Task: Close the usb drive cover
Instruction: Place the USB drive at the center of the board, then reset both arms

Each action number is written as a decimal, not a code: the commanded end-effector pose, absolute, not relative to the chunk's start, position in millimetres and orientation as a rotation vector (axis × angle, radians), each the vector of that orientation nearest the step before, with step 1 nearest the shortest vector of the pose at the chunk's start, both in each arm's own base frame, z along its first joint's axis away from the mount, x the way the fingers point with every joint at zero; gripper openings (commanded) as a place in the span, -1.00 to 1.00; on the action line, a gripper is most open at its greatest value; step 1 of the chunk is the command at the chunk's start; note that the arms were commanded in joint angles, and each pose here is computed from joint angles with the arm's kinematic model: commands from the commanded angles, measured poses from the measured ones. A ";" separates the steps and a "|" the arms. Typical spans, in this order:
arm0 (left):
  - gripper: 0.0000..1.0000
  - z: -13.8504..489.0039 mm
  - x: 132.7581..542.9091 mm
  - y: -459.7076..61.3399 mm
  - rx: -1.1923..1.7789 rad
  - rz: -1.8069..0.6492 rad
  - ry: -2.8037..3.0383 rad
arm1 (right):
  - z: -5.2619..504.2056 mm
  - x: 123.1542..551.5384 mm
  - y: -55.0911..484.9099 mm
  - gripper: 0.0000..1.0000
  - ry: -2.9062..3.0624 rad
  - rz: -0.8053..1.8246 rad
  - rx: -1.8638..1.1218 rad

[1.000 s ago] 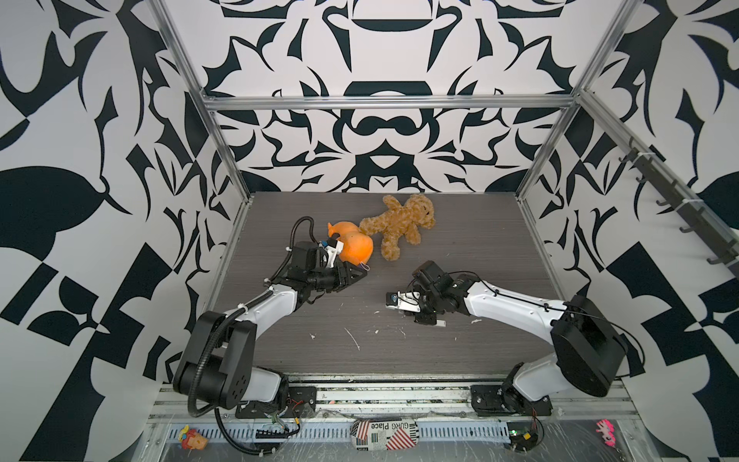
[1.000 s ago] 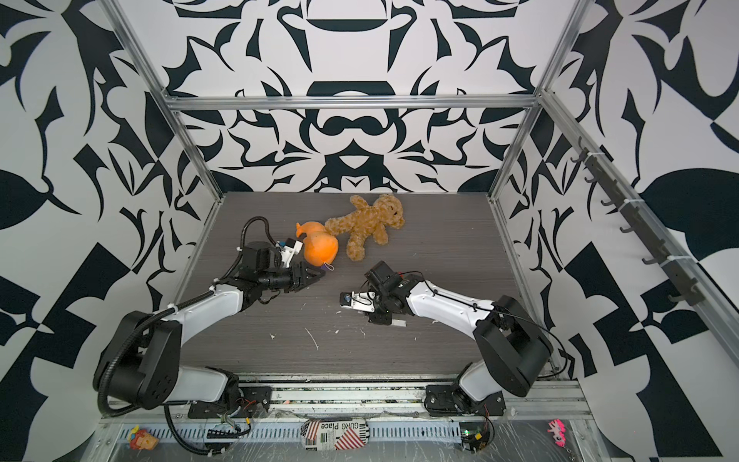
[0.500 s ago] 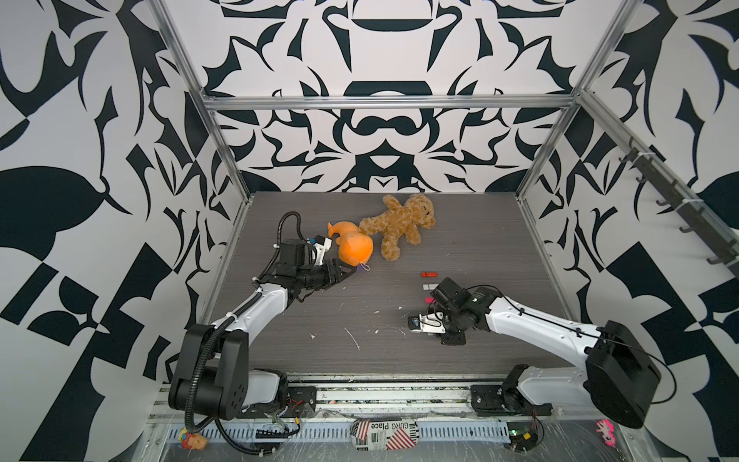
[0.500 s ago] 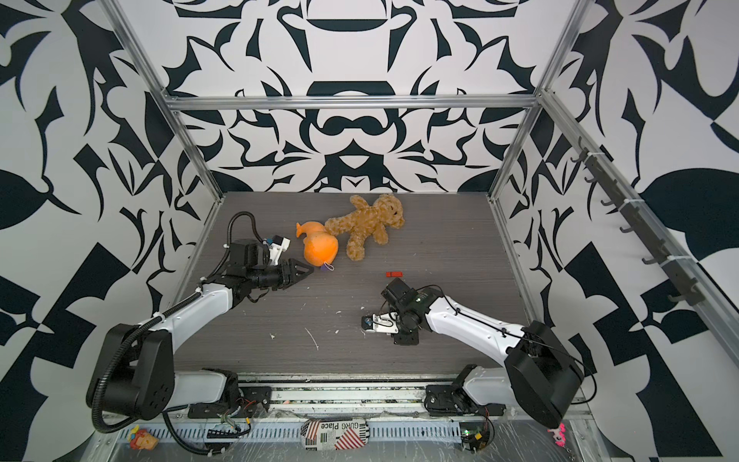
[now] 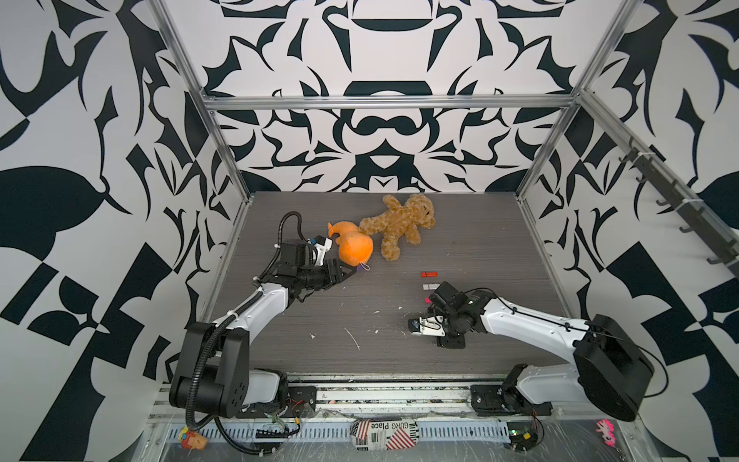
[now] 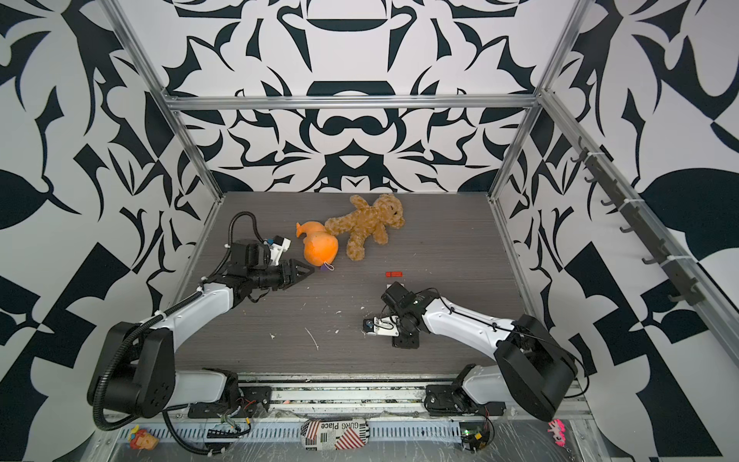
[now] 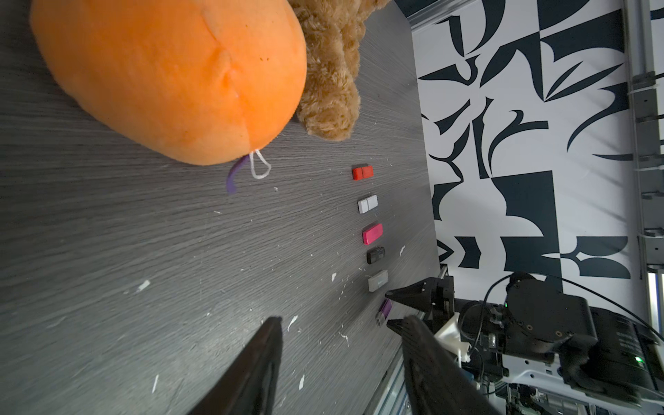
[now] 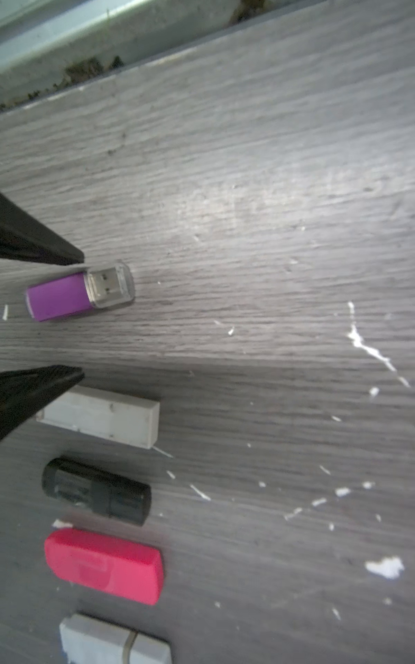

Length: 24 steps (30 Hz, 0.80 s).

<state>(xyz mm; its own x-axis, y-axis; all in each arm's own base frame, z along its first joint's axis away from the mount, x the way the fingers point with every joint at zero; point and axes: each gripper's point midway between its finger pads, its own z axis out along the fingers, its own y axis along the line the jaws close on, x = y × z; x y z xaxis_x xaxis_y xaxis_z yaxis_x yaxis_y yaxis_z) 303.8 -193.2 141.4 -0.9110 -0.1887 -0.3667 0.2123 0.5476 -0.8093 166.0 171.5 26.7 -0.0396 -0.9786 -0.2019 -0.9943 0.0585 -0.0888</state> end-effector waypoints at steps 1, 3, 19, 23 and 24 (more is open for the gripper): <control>0.23 156.8 312.6 -187.6 0.051 -1.268 2.340 | 52.5 185.2 184.0 0.05 2.081 0.101 -1.906; 0.31 159.0 315.1 -178.4 0.051 -1.198 2.340 | 67.8 196.0 188.0 0.09 2.051 0.122 -1.816; 0.99 130.8 354.1 6.7 -0.142 0.193 1.951 | 136.5 361.5 24.7 0.88 1.959 -0.137 -0.122; 0.99 125.7 362.0 10.4 -0.134 0.200 1.810 | 116.8 362.5 3.8 0.95 1.906 -0.163 -0.013; 0.98 123.5 364.3 9.1 -0.139 0.176 1.802 | 113.8 363.2 4.7 0.96 1.896 -0.153 -0.012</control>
<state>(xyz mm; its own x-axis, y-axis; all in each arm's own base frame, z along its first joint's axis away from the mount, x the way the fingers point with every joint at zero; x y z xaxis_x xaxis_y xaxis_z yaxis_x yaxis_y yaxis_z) 337.0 -1.0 64.5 -0.5097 -0.0085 -0.8603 -0.1257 0.9900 0.0647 340.8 10.8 71.4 -0.5310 -0.1839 -0.8272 -0.0396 0.9805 -0.1926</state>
